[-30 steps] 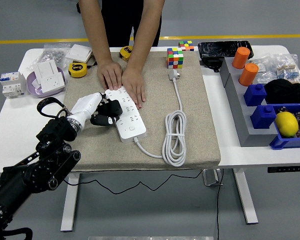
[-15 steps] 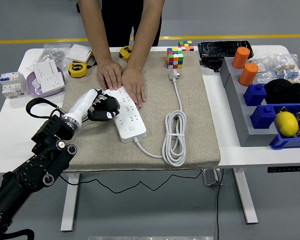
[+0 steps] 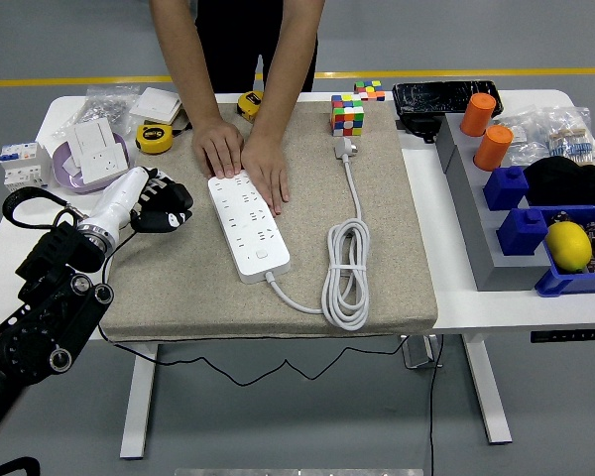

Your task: Pick up the plug,place it near the board,insert it into the board,press the button

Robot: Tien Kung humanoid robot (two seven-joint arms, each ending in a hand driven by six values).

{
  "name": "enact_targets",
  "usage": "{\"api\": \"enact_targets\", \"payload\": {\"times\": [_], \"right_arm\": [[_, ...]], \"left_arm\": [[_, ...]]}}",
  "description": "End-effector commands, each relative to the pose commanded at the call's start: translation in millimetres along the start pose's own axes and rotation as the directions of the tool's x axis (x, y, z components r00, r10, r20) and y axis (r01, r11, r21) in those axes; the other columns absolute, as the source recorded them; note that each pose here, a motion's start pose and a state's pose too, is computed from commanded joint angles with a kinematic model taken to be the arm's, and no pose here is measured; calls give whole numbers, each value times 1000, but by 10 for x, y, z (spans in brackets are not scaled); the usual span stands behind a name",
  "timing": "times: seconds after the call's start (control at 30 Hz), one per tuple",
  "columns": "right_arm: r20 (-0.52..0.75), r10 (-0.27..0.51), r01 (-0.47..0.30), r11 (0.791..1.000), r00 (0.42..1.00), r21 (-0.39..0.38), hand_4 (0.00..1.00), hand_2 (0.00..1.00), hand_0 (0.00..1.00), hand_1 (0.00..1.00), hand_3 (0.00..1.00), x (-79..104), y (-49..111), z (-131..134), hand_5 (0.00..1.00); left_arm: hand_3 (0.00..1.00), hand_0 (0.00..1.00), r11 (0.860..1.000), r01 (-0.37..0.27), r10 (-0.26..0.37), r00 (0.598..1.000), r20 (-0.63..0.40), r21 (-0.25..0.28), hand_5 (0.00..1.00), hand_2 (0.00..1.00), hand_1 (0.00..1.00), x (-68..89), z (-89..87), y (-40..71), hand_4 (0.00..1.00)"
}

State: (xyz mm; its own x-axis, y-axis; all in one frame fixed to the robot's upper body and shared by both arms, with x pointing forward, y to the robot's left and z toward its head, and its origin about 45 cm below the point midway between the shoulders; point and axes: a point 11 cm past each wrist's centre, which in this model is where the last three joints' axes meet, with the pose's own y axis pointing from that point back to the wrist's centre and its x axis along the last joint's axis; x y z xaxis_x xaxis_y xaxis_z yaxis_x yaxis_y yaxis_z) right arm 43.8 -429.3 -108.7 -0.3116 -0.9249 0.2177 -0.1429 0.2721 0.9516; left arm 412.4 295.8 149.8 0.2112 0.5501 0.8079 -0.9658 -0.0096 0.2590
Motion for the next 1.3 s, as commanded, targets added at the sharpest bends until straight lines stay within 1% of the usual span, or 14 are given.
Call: {"api": "enact_targets", "payload": {"times": [0.13,0.3,0.33,0.5,0.53,0.7,0.73,0.9,0.93,1.07,1.1,1.13,1.17,1.3], "right_arm": [[0,0,0,1000,1000,-1,941,717,801,723,625,-1,0,4,673],[-2,2,-2,1000,1000,-3,941,717,801,723,625,10,1,9,673],[-2,2,-2,1000,1000,-3,941,717,801,723,624,11,1,10,672],[-3,2,-2,1000,1000,-2,941,717,801,723,624,15,1,11,672],[-3,1,-1,1000,1000,-1,941,717,801,723,625,16,1,9,671],[-4,0,0,1000,1000,0,941,717,801,723,625,17,1,10,671],[-4,0,0,1000,1000,0,944,717,801,724,625,16,1,12,668],[-4,-2,2,1000,1000,-1,944,717,801,724,625,14,2,23,668],[-4,-2,2,1000,1000,-1,946,717,801,723,626,14,2,24,668],[-3,-1,1,1000,1000,-1,946,717,801,723,626,14,2,24,668],[-3,-1,1,1000,1000,-2,946,717,801,723,626,14,2,23,668],[-3,0,0,1000,1000,-2,947,717,801,723,625,14,1,23,670],[-3,0,0,1000,1000,-2,947,717,801,723,625,13,1,21,670],[0,-1,1,1000,1000,-1,947,717,801,723,625,3,1,23,670]], "left_arm": [[448,470,999,28,-29,998,54,22,104,518,530,-92,-80,4,547],[448,470,999,44,-45,996,76,18,104,518,530,-135,-63,9,547],[537,494,999,45,-47,996,77,16,115,549,569,-137,-56,8,621],[537,494,998,60,-61,995,77,9,115,549,569,-175,-36,10,621],[668,705,998,63,-64,995,75,8,180,730,826,-187,-38,14,901],[668,705,997,81,-82,995,59,12,180,730,826,-224,-56,26,901],[911,996,996,83,-84,995,56,12,392,974,998,-224,-58,28,998],[911,996,998,67,-67,996,51,0,392,974,998,-194,-40,35,998],[998,998,998,63,-63,997,50,-3,622,998,998,-187,-36,35,998],[998,998,999,-6,5,1000,-21,-46,622,998,998,-92,26,57,998],[998,998,996,-55,49,996,-79,-74,622,998,998,-29,71,76,998],[988,998,991,-100,88,988,-128,-90,895,998,998,28,99,93,998],[988,998,985,-142,123,977,-173,-103,895,998,998,83,128,114,998],[988,998,913,-394,311,837,-450,-102,895,998,998,416,197,319,998]]}}
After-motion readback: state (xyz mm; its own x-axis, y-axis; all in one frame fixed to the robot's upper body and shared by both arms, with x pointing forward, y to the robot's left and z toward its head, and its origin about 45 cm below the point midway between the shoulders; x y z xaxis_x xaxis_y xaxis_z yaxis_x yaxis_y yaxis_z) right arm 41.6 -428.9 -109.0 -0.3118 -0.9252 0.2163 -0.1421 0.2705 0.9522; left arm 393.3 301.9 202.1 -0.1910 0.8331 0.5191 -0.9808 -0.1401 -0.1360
